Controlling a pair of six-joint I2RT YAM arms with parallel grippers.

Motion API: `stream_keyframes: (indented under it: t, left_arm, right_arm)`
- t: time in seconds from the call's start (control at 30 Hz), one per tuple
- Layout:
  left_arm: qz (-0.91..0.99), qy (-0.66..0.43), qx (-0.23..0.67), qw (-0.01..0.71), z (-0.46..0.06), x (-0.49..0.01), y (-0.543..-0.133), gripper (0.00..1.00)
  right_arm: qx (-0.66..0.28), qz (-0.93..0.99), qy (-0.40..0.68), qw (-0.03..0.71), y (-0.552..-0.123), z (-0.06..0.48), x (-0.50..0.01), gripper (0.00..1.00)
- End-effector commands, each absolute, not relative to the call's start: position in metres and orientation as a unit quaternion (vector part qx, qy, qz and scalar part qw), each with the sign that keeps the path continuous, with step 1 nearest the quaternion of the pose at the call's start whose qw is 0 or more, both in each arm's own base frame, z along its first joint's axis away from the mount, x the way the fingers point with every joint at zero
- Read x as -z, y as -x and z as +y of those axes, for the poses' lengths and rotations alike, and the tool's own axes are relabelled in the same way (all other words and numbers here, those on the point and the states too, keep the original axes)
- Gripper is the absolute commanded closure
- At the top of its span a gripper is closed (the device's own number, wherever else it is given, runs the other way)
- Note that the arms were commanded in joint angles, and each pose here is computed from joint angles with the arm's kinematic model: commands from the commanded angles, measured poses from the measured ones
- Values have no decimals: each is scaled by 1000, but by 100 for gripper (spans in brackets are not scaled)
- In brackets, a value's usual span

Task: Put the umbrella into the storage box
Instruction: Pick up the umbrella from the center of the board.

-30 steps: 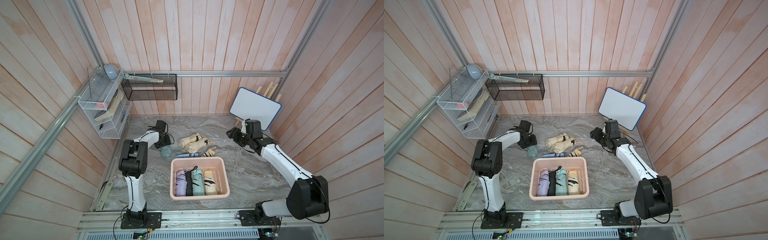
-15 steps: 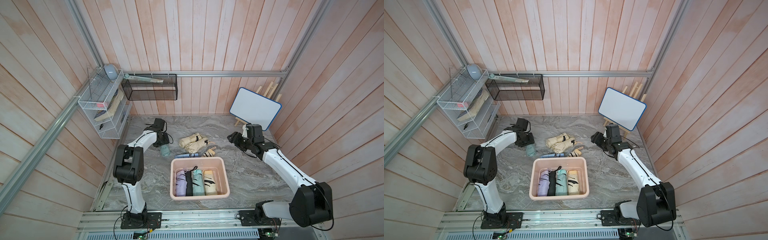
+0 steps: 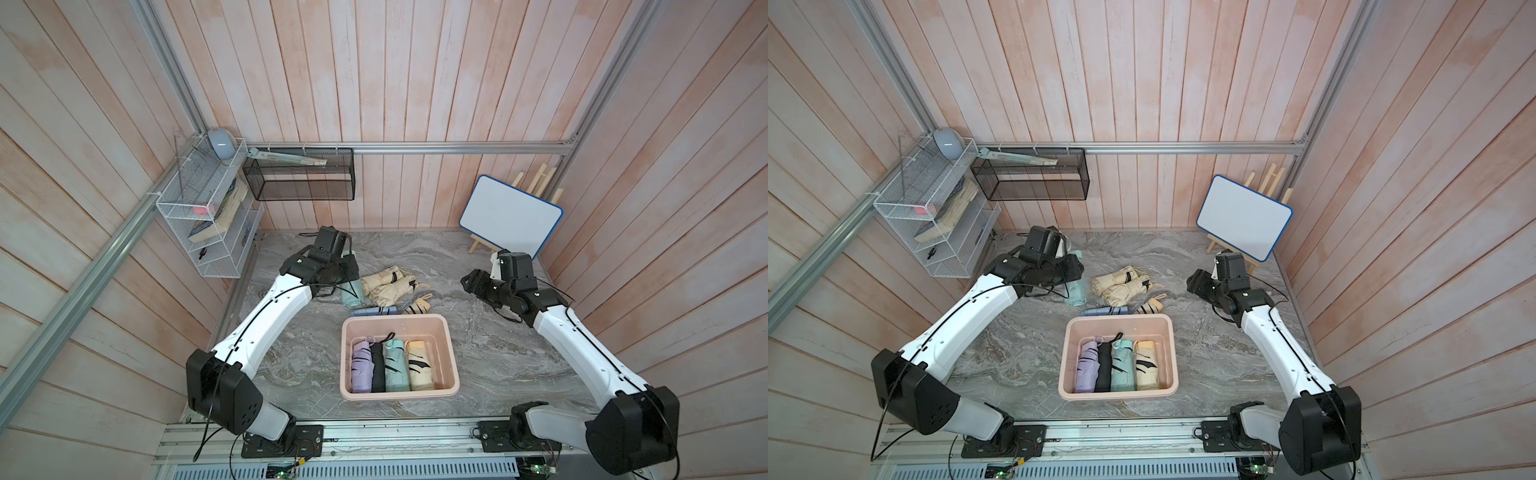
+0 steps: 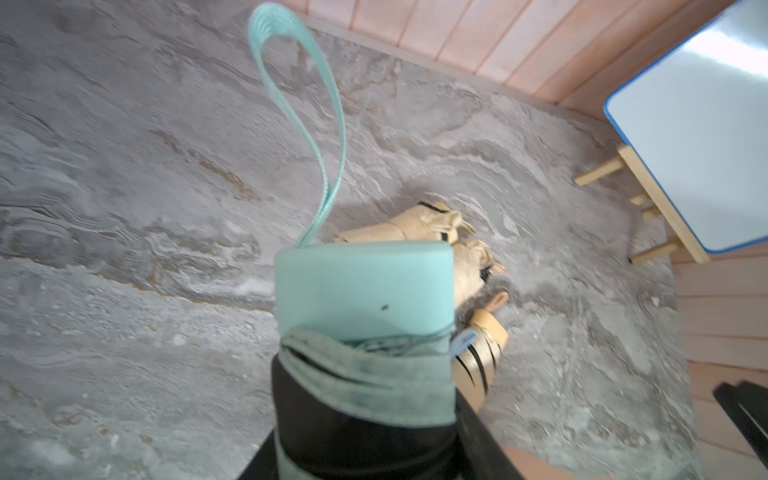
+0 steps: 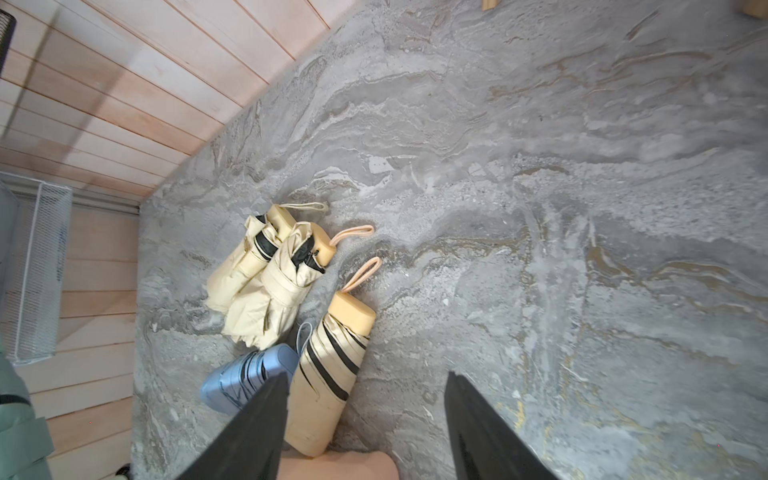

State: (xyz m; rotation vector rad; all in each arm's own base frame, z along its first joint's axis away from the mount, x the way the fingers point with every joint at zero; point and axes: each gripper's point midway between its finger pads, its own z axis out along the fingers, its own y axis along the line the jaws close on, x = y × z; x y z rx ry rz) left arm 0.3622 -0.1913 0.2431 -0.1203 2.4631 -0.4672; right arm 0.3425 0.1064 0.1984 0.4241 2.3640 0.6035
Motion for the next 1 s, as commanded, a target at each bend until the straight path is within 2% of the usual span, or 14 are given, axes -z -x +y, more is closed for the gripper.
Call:
stream_keyframes:
  t: [0.0, 0.23, 0.53, 0.77, 0.97]
  left_arm:
    - [925, 60, 217, 306, -220, -260, -331, 64]
    - [915, 41, 282, 285, -287, -264, -277, 64]
    - [913, 18, 338, 228, -357, -221, -237, 63]
    - [924, 5, 317, 213, -371, -178, -210, 64]
    - [932, 28, 282, 226, -369, -143, -208, 64]
  right_arm:
    - [-191, 910, -153, 334, -329, 91, -209, 34]
    - [-186, 904, -180, 342, -305, 79, -208, 35]
    - [-184, 897, -193, 352, -289, 72, -215, 36]
    - [-167, 896, -192, 363, -280, 63, -216, 36]
    - [-173, 893, -203, 362, -272, 62, -215, 37]
